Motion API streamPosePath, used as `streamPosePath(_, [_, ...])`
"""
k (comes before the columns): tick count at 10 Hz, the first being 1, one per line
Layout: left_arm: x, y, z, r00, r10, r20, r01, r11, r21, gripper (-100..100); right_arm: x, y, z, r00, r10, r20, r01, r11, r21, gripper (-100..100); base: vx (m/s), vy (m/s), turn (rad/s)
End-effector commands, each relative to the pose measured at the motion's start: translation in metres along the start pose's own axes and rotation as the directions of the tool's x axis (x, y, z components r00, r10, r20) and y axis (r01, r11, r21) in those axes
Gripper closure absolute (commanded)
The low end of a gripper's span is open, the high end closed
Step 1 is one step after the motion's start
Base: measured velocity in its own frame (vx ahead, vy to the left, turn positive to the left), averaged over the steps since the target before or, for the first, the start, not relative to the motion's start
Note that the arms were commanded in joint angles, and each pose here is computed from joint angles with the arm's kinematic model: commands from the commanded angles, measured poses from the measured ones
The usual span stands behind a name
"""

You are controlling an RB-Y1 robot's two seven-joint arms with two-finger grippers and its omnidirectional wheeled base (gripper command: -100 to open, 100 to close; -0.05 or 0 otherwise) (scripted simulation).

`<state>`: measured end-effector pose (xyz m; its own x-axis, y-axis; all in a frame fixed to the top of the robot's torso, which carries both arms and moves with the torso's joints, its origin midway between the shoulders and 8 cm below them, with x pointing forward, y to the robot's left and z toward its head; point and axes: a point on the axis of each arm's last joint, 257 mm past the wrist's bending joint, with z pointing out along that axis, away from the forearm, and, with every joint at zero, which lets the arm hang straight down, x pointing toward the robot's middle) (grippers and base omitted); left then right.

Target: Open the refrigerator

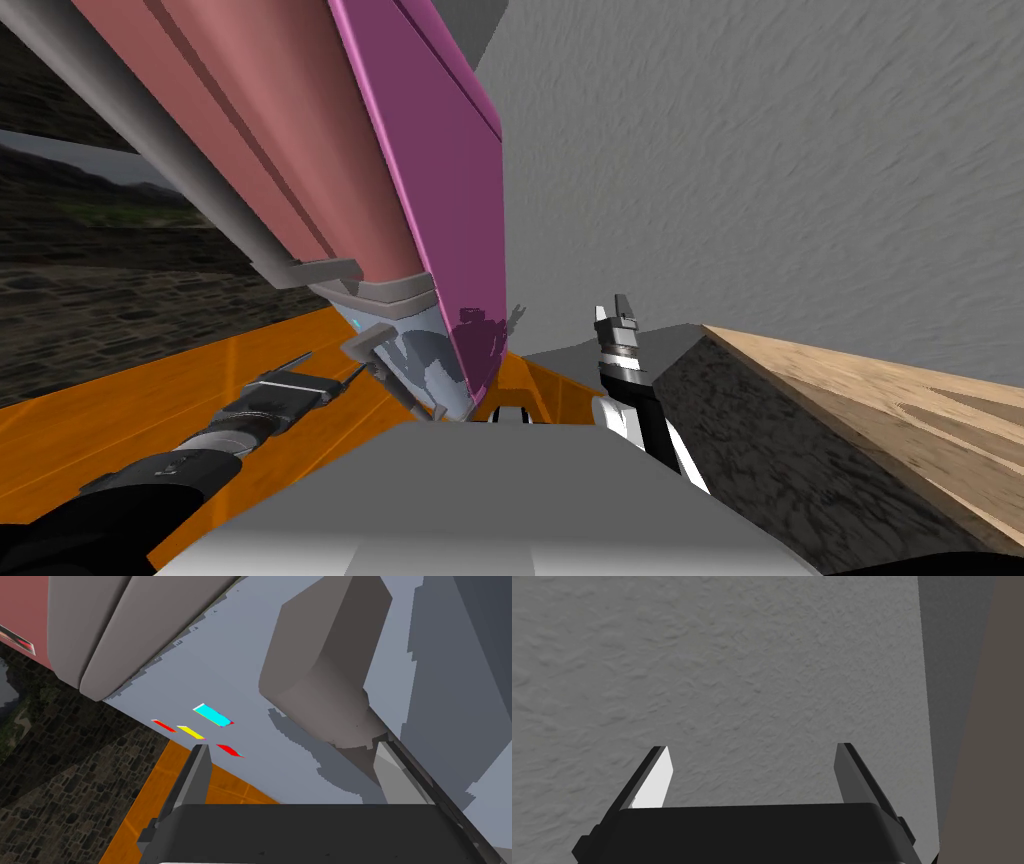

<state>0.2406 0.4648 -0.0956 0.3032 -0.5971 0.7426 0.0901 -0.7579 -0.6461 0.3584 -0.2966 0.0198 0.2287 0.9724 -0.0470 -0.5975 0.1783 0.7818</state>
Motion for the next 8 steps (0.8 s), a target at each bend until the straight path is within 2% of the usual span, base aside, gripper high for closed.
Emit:
streamPosePath(1, [0.026,0.001,-0.001,0.9988,0.009,-0.047,-0.010,0.9999,-0.009,-100,0.000,0.000,0.000,1.000,0.000,0.000,0.000,1.000,0.000,0,0.020,-0.050,0.007])
streamPosePath(2, [0.020,0.001,-0.003,0.9993,0.007,-0.036,-0.008,1.0000,-0.006,-100,0.000,0.000,0.000,1.000,0.000,0.000,0.000,1.000,0.000,0,0.007,-0.018,0.001])
streamPosePath(3, [0.009,-0.012,-0.005,0.9999,0.006,-0.011,-0.006,0.9997,0.023,-100,0.000,0.000,0.000,1.000,0.000,0.000,0.000,1.000,0.000,0,-0.034,-0.019,-0.269])
streamPosePath(6, [-0.027,-0.050,-0.015,0.9975,-0.010,0.070,0.002,0.9936,0.113,-100,0.000,0.000,0.000,1.000,0.000,0.000,0.000,1.000,0.000,0,-0.107,-0.039,-0.415])
streamPosePath(8, [-0.051,-0.075,-0.026,0.9920,-0.032,0.123,0.010,0.9846,0.174,-100,0.000,0.000,0.000,1.000,0.000,0.000,0.000,1.000,0.000,0,-0.092,-0.054,-0.465])
